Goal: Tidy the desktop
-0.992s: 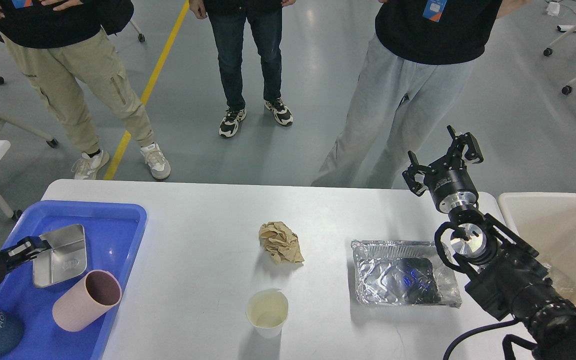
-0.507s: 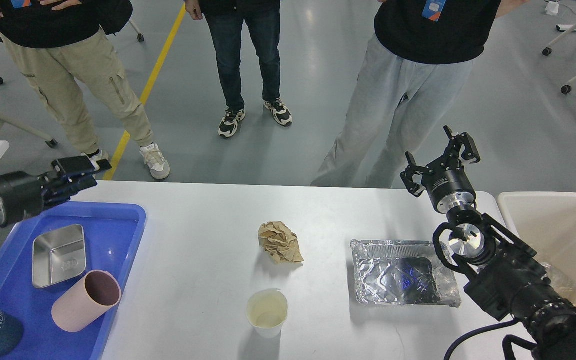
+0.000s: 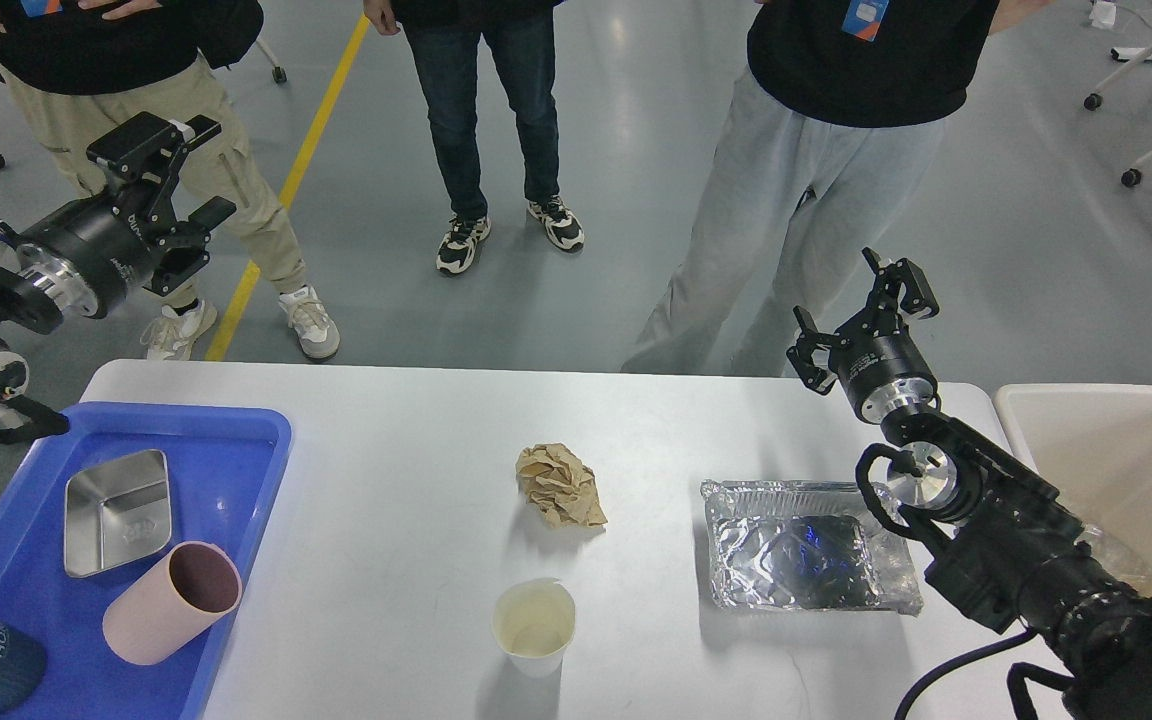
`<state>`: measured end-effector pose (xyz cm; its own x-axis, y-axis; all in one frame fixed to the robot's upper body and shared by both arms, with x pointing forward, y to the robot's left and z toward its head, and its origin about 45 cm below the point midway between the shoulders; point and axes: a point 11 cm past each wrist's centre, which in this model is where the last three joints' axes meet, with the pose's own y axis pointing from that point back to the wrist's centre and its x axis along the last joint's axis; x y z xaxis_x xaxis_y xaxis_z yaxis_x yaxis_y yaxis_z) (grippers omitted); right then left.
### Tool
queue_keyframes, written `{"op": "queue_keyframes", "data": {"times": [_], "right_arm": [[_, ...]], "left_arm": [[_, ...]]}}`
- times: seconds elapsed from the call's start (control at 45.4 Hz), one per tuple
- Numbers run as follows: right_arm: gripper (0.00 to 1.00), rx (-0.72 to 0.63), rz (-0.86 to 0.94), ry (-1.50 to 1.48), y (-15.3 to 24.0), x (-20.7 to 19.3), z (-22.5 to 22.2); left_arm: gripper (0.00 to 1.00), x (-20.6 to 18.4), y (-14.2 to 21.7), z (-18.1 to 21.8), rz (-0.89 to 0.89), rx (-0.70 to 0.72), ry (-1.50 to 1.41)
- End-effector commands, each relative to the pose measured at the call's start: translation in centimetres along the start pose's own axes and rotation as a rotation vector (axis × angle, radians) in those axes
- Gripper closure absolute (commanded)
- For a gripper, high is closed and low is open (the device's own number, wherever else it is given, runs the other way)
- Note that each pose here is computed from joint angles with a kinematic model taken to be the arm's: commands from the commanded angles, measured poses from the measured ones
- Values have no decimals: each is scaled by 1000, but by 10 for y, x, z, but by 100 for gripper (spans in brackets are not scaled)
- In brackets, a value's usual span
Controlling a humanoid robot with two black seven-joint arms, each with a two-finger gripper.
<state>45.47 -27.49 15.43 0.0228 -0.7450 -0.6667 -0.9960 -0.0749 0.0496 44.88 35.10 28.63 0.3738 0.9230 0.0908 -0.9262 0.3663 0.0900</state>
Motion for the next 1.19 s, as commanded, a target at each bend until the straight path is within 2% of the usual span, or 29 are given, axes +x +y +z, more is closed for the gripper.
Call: {"op": "queue_keyframes", "data": {"times": [0.0,0.176,0.309,0.573,0.926,1.168], "right_arm": [[0,-11,-12,31,-3,-4,-2],[0,-34,-36,121,-6,-4,-12],[0,-70,-62,241,-7,1,-25],[0,-198,-154,529,-3,12,-50],[0,-567,-440,992,37,17,-81],[0,-812,-621,1255,88,33,-68]], "left_arm": [[4,-8,-16,-22,54,-6,188],[3,-24,-25,-65,118,5,485],[3,-37,-31,-80,158,-30,714],[3,-20,-12,-98,256,-105,903],[3,-16,7,-119,254,-79,967],[3,-17,10,-124,259,-70,974]]}}
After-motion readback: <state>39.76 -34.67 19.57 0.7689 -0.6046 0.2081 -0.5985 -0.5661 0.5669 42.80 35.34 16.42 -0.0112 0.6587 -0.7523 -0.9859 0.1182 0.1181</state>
